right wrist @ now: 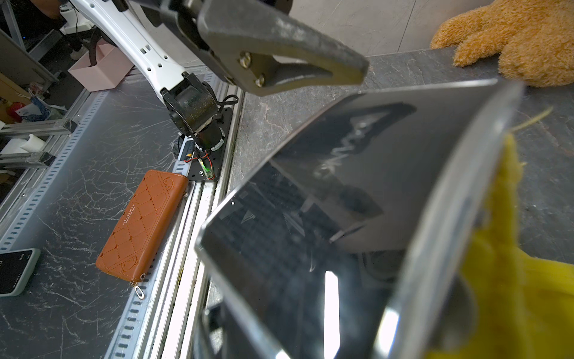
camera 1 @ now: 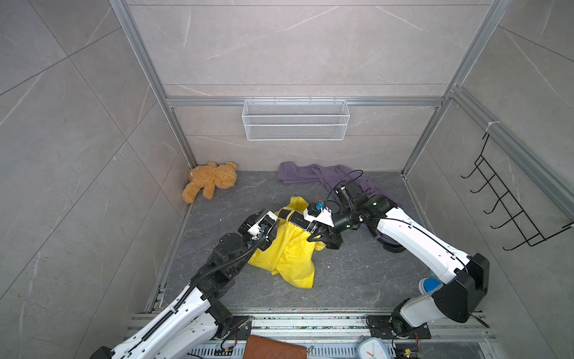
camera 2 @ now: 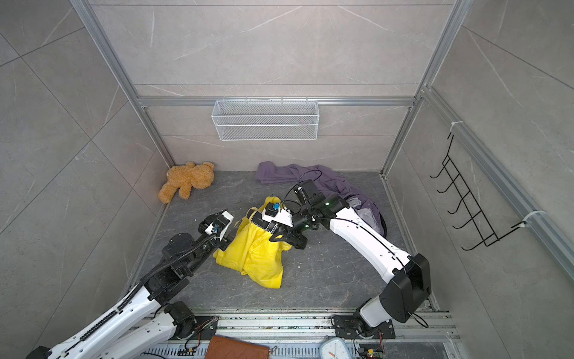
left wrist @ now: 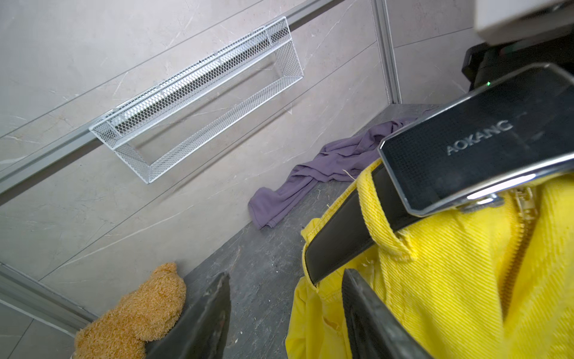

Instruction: Remove the belt from the trousers

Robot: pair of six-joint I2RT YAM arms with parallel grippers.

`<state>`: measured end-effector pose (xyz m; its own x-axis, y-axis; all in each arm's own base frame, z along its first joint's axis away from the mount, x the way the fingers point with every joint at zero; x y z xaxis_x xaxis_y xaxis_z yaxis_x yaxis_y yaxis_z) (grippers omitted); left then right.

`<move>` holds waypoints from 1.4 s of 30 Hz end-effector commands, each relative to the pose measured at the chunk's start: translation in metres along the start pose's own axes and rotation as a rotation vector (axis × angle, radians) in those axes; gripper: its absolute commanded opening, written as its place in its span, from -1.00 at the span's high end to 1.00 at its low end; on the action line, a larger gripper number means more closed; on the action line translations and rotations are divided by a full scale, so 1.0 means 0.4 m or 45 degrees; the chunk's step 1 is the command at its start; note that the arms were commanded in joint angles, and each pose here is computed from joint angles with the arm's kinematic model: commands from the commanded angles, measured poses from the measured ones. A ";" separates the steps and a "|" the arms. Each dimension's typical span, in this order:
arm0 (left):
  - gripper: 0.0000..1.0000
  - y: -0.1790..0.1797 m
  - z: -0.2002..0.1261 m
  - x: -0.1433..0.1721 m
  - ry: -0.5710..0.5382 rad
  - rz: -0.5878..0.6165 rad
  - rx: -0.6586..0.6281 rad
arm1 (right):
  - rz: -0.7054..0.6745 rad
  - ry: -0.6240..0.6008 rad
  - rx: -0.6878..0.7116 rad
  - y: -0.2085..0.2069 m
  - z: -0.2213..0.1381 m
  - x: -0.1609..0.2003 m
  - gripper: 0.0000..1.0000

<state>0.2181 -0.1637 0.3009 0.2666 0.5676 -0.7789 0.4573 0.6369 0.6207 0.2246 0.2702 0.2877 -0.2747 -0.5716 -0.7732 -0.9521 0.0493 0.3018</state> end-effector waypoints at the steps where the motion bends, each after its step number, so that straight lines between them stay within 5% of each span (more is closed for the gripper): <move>1: -0.19 0.001 0.033 -0.023 -0.048 -0.003 0.020 | -0.102 -0.095 -0.034 0.034 -0.036 -0.053 1.00; 15: -0.19 -0.016 0.078 -0.049 -0.143 -0.062 0.072 | -0.096 -0.102 -0.058 0.034 -0.031 -0.056 1.00; 21: -0.03 -0.030 0.111 -0.041 -0.242 -0.179 0.075 | -0.103 -0.114 -0.077 0.043 -0.035 -0.061 1.00; 24: 0.16 -0.032 0.120 -0.026 -0.269 -0.226 0.065 | -0.105 -0.114 -0.081 0.046 -0.038 -0.062 1.00; 30: 1.00 -0.015 0.120 -0.075 -0.337 -0.189 0.118 | -0.078 -0.093 -0.067 0.032 -0.030 -0.051 1.00; 33: 1.00 -0.009 0.120 -0.073 -0.212 -0.131 0.174 | 0.023 -0.064 -0.007 -0.017 -0.019 -0.036 0.93; 36: 1.00 -0.006 0.112 -0.033 0.050 -0.115 0.221 | 0.140 -0.075 0.062 -0.070 -0.029 -0.030 0.13; 42: 1.00 -0.021 0.043 0.070 0.579 -0.222 0.312 | 0.239 -0.160 0.358 -0.101 -0.061 0.004 -0.36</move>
<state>0.2505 -0.1863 0.2823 -0.0016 0.6237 -0.7817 0.6636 0.5854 0.4657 0.2604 0.2539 0.2778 -0.4245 -0.4968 -0.7570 -0.9049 0.2609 0.3362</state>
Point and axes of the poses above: each gripper's point midway between its finger pads, its own z axis out along the fingers, its own y axis along the line the jaws close on, x = y × z, the point moved 5 cm from there along -z, back along the fingers, and after that the axes turned 13 degrees about z, right-handed, at the moved point
